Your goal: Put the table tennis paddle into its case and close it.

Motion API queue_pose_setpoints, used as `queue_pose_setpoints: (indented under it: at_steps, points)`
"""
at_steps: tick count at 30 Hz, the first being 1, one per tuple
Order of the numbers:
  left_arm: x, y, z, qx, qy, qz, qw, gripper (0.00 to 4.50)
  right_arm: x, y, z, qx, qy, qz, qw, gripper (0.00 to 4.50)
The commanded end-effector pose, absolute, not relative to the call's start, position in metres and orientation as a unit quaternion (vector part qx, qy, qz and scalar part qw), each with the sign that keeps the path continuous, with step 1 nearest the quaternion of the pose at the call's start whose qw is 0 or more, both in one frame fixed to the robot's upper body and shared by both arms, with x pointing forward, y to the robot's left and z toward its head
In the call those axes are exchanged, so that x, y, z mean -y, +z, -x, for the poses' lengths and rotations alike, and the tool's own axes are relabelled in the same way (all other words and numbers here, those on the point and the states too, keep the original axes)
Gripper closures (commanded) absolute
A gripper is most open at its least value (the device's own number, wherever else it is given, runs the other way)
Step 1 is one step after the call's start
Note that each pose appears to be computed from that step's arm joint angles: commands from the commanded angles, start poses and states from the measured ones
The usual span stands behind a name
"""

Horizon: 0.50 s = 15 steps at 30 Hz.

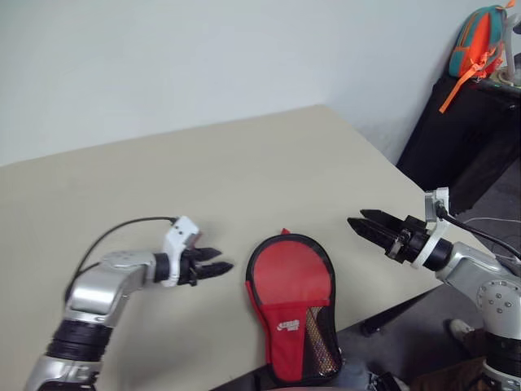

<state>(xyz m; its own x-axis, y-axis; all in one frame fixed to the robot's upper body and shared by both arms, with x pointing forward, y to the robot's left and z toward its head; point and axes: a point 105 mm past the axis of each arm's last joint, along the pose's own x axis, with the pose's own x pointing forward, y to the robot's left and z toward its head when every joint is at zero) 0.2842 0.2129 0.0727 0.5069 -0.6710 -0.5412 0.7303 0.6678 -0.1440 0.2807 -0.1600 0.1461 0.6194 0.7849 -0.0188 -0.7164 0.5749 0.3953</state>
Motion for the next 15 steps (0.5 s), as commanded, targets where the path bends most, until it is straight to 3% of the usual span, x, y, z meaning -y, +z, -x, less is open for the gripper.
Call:
queue_pose_setpoints:
  at_steps: [1, 7, 12, 15]
  points:
    - [-0.233, 0.09, -0.281, -0.268, -0.395, -0.079, 0.875, 1.54, 0.172, 0.155, -0.283, -0.076, 0.444, -0.153, 0.879, 0.69]
    - [-0.268, 0.087, -0.259, -0.293, -0.356, -0.091, 0.883, 1.54, 0.188, 0.155, -0.288, -0.072, 0.463, -0.13, 0.874, 0.69]
    - [-0.277, 0.078, -0.237, -0.314, -0.348, -0.09, 0.879, 1.54, 0.188, 0.157, -0.293, -0.062, 0.476, -0.115, 0.87, 0.69]
    - [-0.278, 0.074, -0.237, -0.313, -0.343, -0.089, 0.881, 1.54, 0.189, 0.158, -0.295, -0.052, 0.478, -0.11, 0.87, 0.69]
